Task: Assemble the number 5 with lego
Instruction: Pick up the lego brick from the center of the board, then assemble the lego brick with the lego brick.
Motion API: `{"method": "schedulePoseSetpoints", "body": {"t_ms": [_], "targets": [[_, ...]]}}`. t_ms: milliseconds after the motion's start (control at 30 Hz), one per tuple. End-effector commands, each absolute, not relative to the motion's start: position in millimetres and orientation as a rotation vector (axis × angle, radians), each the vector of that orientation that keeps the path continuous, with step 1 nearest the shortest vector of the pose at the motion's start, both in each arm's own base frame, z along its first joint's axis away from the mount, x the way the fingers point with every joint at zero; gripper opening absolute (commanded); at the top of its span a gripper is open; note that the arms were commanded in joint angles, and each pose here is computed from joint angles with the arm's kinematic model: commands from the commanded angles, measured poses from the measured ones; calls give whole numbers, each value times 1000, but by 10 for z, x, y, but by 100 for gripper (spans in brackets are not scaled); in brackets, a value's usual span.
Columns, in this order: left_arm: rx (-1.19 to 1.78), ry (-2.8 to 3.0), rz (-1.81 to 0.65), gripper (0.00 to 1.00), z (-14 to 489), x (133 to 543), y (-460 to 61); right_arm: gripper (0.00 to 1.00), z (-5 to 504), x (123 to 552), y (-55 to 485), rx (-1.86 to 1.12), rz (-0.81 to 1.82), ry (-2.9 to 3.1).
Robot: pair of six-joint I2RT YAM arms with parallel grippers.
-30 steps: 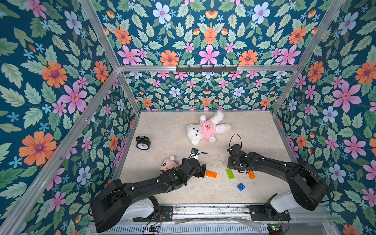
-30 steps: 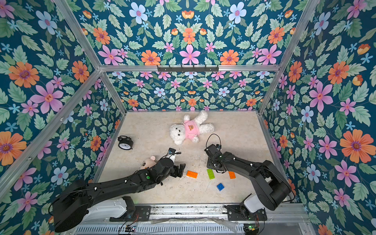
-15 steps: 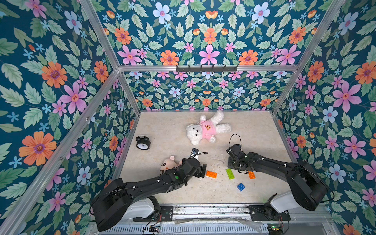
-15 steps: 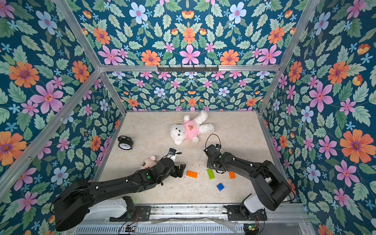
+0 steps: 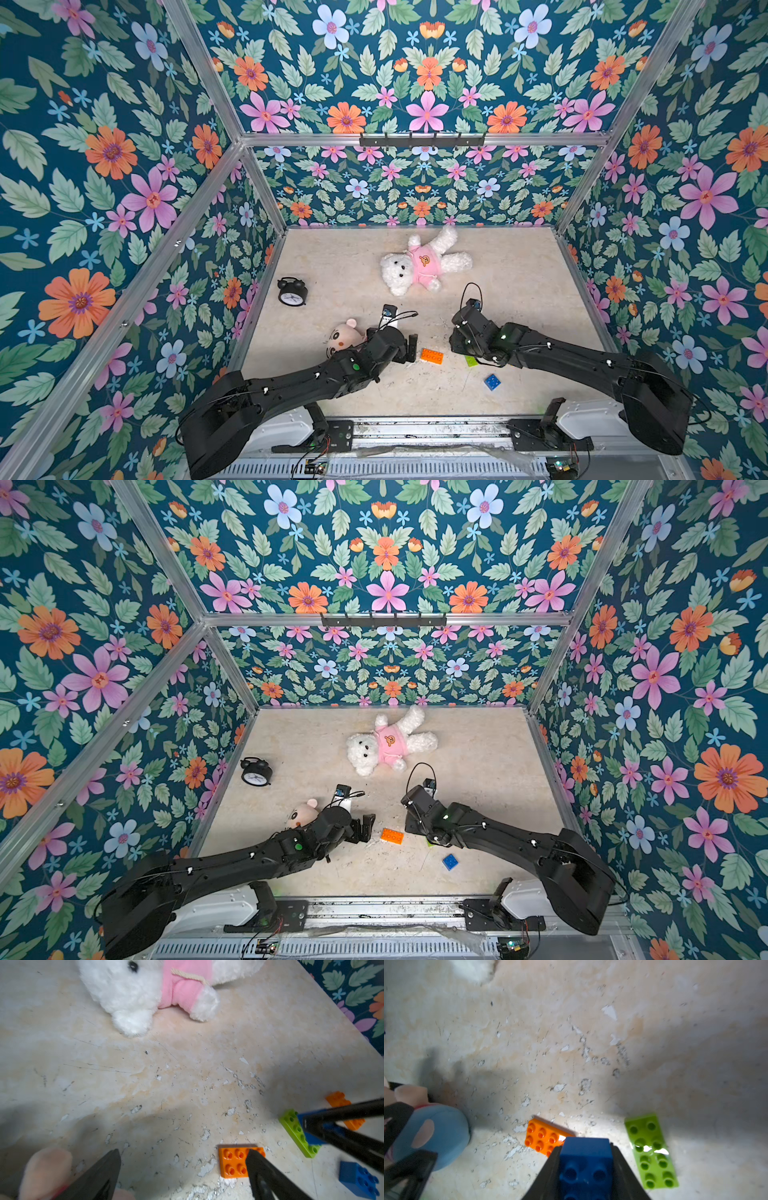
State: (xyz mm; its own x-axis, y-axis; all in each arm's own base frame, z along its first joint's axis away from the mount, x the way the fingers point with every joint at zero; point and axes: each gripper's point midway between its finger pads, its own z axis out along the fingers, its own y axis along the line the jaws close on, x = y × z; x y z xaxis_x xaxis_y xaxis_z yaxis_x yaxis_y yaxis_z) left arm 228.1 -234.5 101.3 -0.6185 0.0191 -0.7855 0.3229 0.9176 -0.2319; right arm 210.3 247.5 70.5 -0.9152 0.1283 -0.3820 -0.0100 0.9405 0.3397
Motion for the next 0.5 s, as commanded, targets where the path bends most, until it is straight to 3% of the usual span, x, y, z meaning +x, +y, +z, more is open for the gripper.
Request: {"method": "schedulePoseSetpoints", "body": {"t_ms": [0,467], "targets": [[127,2169,-386,99,1072,2343,-2153,15,633,2082,2572,198,441,2698],[105,2121,-325,99,1144,2354,-1972,13,466,1955,2739,307,180,2750]]}}
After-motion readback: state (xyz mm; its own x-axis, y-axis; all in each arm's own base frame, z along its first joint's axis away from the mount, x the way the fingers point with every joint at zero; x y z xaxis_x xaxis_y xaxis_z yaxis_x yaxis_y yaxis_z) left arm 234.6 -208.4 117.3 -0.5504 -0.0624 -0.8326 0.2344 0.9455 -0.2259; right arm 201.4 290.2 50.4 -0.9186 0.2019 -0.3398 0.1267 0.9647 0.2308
